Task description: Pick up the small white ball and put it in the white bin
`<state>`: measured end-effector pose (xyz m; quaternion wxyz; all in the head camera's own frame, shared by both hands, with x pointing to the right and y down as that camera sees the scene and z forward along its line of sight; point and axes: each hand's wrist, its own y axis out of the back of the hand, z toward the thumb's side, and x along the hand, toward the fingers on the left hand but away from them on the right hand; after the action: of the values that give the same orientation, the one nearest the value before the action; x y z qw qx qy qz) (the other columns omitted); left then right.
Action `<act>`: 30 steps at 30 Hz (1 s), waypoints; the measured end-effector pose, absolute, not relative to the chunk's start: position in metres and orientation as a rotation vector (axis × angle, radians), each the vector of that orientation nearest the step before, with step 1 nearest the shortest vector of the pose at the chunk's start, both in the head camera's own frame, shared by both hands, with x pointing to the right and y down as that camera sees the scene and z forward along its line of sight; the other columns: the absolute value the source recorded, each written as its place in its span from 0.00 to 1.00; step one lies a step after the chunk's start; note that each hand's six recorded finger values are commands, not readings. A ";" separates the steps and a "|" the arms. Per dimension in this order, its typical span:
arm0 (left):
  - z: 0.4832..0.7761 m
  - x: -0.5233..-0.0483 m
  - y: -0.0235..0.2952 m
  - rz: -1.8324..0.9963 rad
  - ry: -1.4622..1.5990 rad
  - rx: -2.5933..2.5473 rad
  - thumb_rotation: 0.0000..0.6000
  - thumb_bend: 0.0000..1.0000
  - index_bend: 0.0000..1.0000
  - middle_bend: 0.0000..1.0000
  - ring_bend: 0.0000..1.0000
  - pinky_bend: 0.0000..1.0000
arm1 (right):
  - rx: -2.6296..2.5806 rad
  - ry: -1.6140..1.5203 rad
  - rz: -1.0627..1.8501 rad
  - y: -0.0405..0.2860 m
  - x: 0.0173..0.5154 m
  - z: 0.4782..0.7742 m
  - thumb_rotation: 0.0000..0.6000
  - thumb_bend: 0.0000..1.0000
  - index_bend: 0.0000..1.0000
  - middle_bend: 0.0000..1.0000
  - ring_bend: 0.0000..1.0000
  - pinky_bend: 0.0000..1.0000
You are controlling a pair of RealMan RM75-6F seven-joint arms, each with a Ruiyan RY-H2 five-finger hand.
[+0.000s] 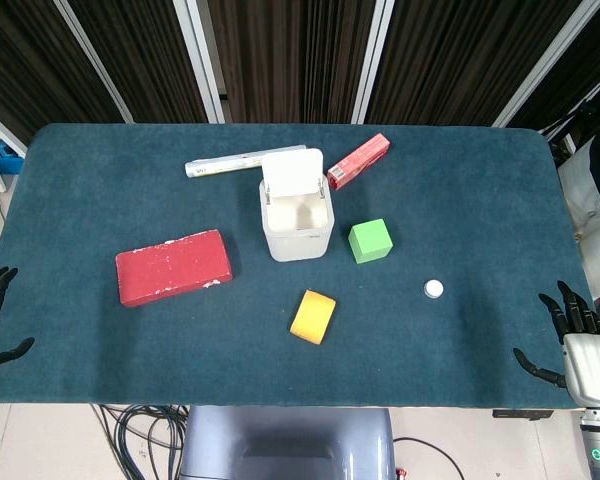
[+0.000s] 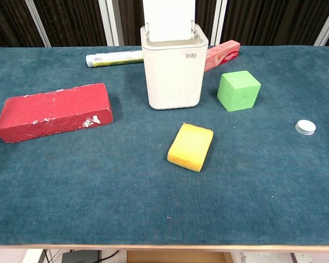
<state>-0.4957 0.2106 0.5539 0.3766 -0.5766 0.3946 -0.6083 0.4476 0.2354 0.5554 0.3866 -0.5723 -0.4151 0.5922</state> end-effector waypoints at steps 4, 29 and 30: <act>0.553 -0.496 0.210 -1.556 1.012 -1.472 1.00 0.17 0.13 0.16 0.02 0.03 | -1.457 -1.057 1.507 0.235 0.447 0.555 1.00 0.14 0.14 0.04 0.09 0.24; 0.551 -0.492 0.211 -1.531 1.023 -1.493 1.00 0.17 0.13 0.16 0.02 0.03 | -1.549 -1.031 1.501 0.229 0.440 0.568 1.00 0.13 0.14 0.04 0.09 0.24; 0.552 -0.492 0.211 -1.532 1.021 -1.494 1.00 0.17 0.13 0.16 0.02 0.03 | -1.566 -1.022 1.498 0.226 0.438 0.570 1.00 0.12 0.14 0.04 0.09 0.24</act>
<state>-0.4923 0.2108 0.5515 0.3758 -0.5840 0.3992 -0.5986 0.4381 0.2258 0.5705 0.3642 -0.6086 -0.3974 0.5823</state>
